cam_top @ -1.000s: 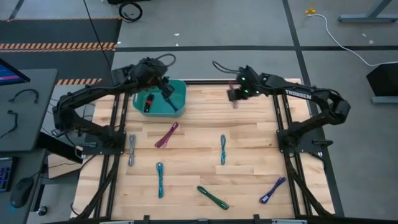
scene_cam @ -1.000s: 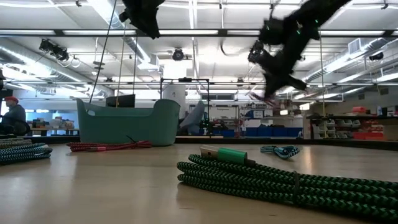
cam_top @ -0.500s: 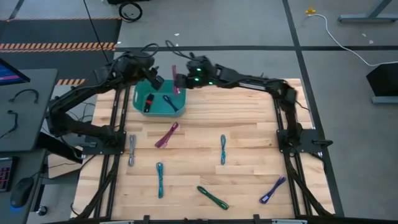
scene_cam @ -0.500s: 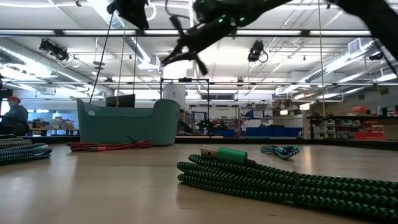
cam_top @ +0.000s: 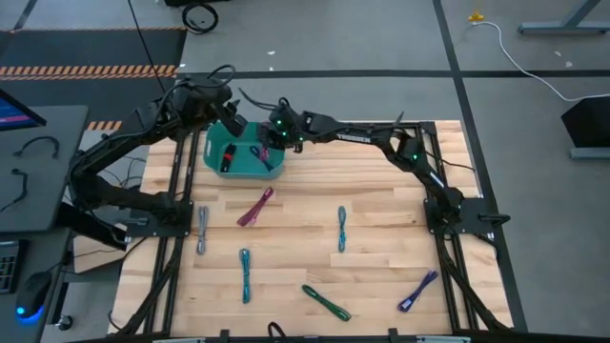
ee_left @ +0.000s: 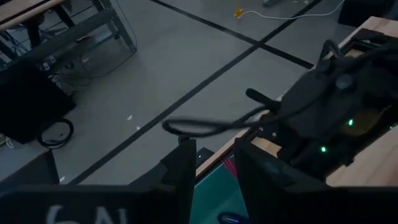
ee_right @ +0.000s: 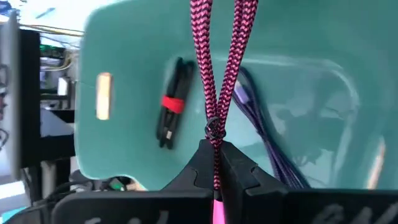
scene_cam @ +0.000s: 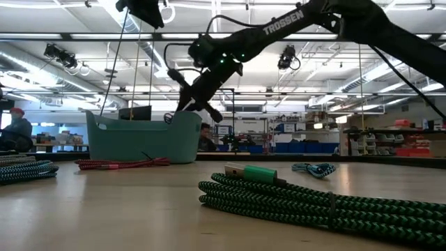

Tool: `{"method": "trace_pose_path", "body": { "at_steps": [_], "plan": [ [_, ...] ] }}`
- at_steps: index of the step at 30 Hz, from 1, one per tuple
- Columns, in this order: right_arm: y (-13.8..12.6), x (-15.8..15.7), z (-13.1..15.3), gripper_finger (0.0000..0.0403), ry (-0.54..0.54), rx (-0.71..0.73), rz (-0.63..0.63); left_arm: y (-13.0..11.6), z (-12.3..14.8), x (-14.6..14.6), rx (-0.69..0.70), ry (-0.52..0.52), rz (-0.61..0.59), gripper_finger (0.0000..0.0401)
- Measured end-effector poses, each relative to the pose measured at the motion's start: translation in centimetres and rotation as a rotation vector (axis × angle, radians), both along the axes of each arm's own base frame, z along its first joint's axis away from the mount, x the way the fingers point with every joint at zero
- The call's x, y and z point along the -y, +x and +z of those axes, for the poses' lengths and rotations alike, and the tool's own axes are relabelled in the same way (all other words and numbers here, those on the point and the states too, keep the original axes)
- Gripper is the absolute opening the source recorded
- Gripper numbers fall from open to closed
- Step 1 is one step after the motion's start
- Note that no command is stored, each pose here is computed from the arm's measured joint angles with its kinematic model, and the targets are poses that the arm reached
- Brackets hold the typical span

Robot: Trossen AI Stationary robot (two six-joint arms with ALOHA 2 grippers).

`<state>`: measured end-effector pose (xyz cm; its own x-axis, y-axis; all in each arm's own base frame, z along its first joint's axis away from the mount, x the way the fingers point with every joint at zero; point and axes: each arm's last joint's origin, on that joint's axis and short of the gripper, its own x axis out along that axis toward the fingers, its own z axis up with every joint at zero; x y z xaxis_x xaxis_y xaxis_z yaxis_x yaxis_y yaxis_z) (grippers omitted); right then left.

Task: Pick and place USB-C Cables
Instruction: Put the right pink USB charger cable into the green bin

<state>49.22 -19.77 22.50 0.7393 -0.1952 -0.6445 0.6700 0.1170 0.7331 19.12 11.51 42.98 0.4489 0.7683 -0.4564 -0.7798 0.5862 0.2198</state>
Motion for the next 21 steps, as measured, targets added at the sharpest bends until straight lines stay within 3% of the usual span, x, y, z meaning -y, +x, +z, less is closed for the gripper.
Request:
{"method": "trace_pose_path", "body": {
  "at_steps": [5, 15, 18, 21],
  "plan": [
    [0.0, -0.2, 0.3, 0.0015, -0.024, -0.013, -0.042, 0.0, 0.0, 0.0, -0.004, -0.002, 0.0, 0.0117],
    [0.0, -0.1, 0.5, 0.0133, -0.049, -0.006, -0.062, 0.0, 0.0, 0.0, -0.037, 0.015, -0.02, 0.0117],
    [-0.1, -0.1, 0.7, 0.0156, -0.072, -0.01, -0.042, 0.0, -0.1, 0.0, -0.037, 0.015, -0.02, 0.0117],
    [-0.6, -0.3, 2.6, 0.0162, -0.153, 0.001, 0.012, 0.0, -0.1, 0.0, -0.037, 0.015, -0.02, 0.0117]
  ]
}}
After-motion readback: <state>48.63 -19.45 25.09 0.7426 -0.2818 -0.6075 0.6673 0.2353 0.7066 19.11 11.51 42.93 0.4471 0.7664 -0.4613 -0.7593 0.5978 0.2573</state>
